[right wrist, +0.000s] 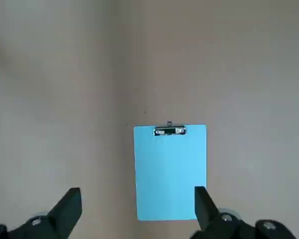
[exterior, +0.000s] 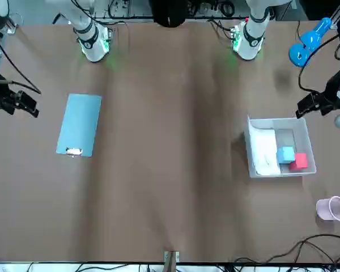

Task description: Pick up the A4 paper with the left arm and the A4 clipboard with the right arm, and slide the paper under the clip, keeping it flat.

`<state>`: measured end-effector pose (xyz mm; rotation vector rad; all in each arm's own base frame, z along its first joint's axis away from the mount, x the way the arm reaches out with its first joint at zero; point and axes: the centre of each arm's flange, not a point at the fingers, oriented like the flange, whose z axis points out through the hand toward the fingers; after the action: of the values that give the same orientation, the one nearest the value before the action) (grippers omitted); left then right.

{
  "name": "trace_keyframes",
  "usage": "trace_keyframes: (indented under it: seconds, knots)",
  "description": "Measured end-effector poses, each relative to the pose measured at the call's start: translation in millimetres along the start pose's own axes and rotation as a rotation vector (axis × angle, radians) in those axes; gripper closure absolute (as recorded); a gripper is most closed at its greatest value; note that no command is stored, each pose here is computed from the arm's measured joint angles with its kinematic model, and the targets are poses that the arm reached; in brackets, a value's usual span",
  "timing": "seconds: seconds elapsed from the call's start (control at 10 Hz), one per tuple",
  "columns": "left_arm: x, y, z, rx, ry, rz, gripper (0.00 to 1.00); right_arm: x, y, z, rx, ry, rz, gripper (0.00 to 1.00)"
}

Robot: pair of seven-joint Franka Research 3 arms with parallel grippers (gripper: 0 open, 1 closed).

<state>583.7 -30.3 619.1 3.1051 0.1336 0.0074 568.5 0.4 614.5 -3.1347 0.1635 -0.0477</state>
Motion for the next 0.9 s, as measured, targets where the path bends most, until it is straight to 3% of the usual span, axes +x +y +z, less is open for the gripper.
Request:
trace_keyframes:
  seconds: [0.6,0.9]
  knots:
    - [7,0,16,0.005,-0.025,0.004,0.00,0,1,0,0.000,0.000,0.002,0.00]
    - [21,32,60,0.090,-0.069,0.016,0.00,0,1,0,0.000,-0.001,0.002,0.00]
